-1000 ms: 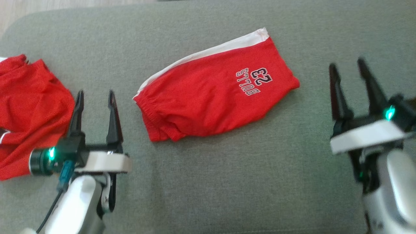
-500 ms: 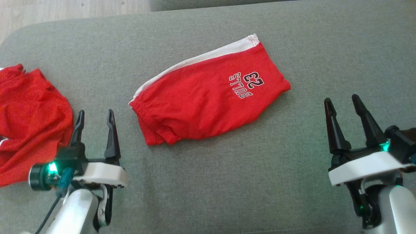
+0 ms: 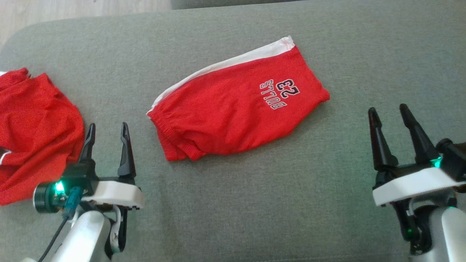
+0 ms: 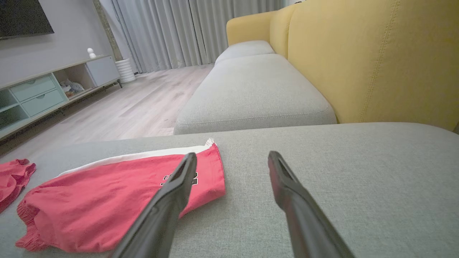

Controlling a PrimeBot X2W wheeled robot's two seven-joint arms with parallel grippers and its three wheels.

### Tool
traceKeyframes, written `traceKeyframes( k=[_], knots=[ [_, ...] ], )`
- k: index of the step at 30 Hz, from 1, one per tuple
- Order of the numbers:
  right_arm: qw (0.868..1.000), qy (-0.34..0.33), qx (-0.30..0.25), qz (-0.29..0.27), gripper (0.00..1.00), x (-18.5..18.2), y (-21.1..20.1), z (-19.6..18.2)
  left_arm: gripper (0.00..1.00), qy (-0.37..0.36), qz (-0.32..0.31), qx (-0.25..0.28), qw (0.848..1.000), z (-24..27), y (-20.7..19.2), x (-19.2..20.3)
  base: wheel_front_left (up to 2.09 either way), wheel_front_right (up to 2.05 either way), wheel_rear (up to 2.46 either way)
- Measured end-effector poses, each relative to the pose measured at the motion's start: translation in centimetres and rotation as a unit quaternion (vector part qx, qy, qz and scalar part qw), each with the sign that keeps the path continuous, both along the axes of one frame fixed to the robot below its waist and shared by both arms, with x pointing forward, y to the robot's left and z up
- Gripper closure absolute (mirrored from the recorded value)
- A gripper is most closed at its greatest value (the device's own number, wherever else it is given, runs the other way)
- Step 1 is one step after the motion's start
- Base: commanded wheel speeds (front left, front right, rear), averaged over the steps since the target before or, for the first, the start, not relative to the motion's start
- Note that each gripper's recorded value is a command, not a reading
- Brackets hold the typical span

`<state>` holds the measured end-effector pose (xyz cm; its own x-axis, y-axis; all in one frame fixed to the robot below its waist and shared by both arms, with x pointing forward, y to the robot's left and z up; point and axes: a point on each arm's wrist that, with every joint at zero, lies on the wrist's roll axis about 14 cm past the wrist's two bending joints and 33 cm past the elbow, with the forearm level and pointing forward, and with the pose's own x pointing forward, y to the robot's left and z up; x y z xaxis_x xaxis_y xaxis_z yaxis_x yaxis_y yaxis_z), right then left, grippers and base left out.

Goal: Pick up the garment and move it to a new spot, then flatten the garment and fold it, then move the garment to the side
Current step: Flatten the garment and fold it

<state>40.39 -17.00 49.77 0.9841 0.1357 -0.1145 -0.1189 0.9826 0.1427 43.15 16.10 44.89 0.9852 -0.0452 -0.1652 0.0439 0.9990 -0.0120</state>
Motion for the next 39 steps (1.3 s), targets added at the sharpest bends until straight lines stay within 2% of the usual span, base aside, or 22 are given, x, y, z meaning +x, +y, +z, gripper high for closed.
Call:
traceKeyframes(
  k=[7,10,15,19,23,26,27,28,29,33,39],
  knots=[
    [0.997,0.074,-0.02,0.009,0.0,0.9,-1.0,-4.2,0.0,-0.01,0.005,-0.006,1.0,0.3,0.1,0.0,0.0,0.0,0.0],
    [0.993,0.107,-0.027,0.03,0.0,2.6,-0.7,-6.2,0.0,-0.028,0.014,-0.012,0.999,1.1,0.2,0.5,0.0,0.0,0.0],
    [0.986,0.141,-0.034,0.085,0.0,6.5,2.0,-8.2,0.0,-0.042,0.039,-0.014,0.998,1.5,1.3,0.6,0.0,0.0,0.0],
    [0.976,0.178,-0.042,0.117,0.0,8.8,3.9,-10.2,0.0,-0.035,0.06,-0.018,0.997,0.9,2.3,-0.1,0.0,0.0,0.0],
    [0.957,0.248,-0.059,0.137,0.0,9.4,4.8,-13.3,0.0,-0.027,0.077,-0.018,0.996,0.3,3.4,-0.6,0.0,0.0,0.0],
    [0.947,0.278,-0.062,0.149,0.0,9.7,5.6,-13.9,0.0,-0.026,0.083,-0.018,0.996,0.3,3.7,-0.8,0.0,0.0,0.0],
    [0.944,0.284,-0.071,0.154,0.07,9.9,5.7,-13.8,0.0,-0.025,0.083,-0.018,0.996,0.3,3.8,-0.9,0.0,0.0,0.0],
    [0.941,0.29,-0.071,0.157,0.59,10.0,5.9,-13.6,0.0,-0.025,0.083,-0.018,0.996,0.3,3.8,-0.9,0.0,0.0,0.0],
    [0.939,0.298,-0.068,0.159,1.0,9.9,5.9,-13.7,0.0,-0.025,0.083,-0.019,0.996,0.3,3.8,-0.9,0.0,0.0,0.0],
    [0.936,0.303,-0.063,0.164,1.0,9.6,6.2,-13.4,0.0,-0.029,0.086,-0.019,0.996,0.5,3.9,-0.7,0.0,0.0,0.0],
    [0.949,0.277,-0.036,0.147,1.0,8.5,5.5,-12.3,0.0,-0.039,0.077,-0.024,0.996,1.0,3.2,-0.2,0.0,0.0,0.0]
  ],
)
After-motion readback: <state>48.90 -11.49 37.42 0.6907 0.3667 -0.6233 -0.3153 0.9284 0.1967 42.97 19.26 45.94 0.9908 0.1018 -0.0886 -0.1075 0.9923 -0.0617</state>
